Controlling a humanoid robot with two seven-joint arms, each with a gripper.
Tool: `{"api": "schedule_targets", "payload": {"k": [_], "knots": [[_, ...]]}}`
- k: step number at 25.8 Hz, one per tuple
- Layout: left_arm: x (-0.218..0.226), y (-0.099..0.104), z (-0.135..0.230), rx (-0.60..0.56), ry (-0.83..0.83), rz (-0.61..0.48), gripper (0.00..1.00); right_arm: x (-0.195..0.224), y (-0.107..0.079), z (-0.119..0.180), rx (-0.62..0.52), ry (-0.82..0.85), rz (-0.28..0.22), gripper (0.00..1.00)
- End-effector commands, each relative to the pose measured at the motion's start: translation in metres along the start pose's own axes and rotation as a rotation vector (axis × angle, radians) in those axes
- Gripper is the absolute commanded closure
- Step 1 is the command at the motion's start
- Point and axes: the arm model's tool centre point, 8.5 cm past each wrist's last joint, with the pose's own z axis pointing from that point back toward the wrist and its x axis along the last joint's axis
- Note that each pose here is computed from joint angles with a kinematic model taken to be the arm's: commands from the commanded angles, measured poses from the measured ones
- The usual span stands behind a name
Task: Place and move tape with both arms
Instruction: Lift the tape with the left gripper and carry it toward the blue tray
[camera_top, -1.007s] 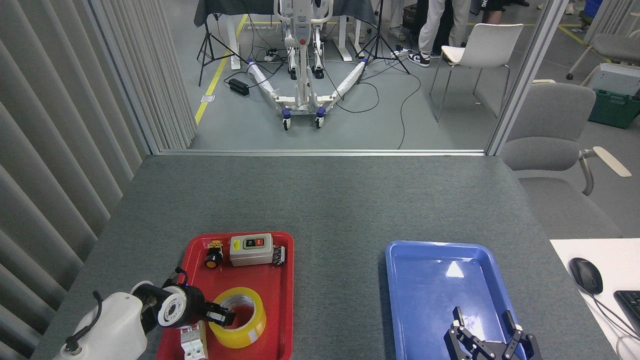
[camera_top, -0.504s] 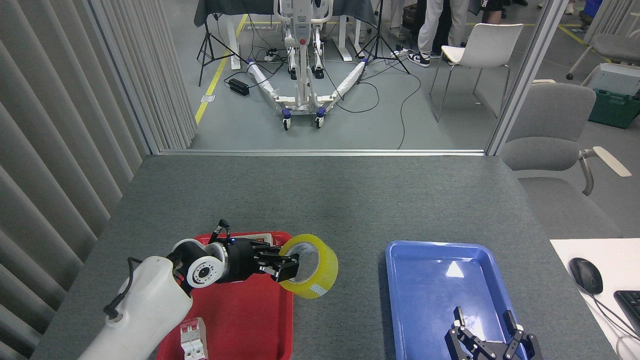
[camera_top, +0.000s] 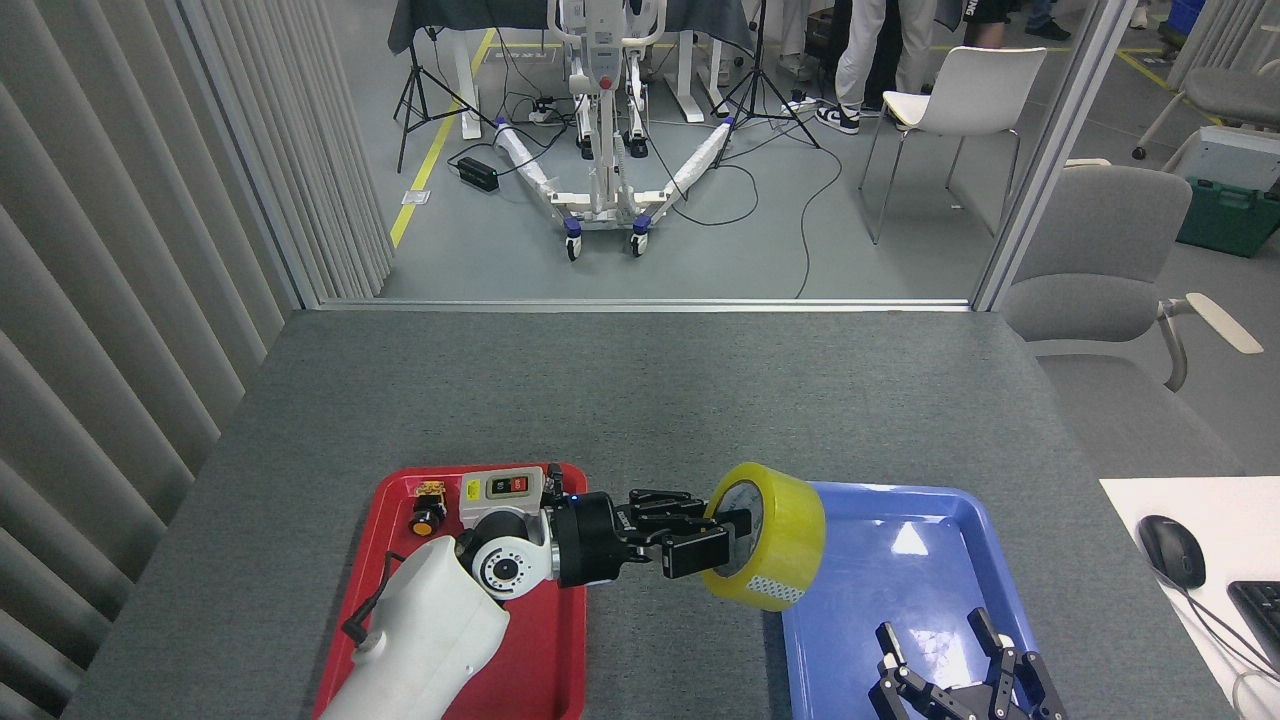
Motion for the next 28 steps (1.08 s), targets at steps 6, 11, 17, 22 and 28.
{"api": "schedule_targets", "payload": {"k": [6,11,17,22,28], "knots": [[0.013,-0.016,-0.021,0.047,-0.061,0.069,0.98,0.007,-0.021,0.029,-0.064,-0.457,-0.092,0.0],[0.019,-0.016,-0.03,0.051,-0.081,0.072,0.99,0.01,-0.024,0.033,-0.065,-0.497,-0.098,0.0],[0.033,-0.025,-0.043,0.043,-0.123,0.085,1.0,0.013,-0.029,0.028,-0.077,-0.518,-0.087,0.0],[0.04,-0.034,-0.052,0.037,-0.157,0.115,1.0,0.019,-0.034,0.026,-0.084,-0.544,-0.053,0.0],[0.042,-0.042,-0.058,0.03,-0.16,0.14,1.0,0.028,-0.044,0.026,-0.105,-0.576,-0.007,0.0]]}}
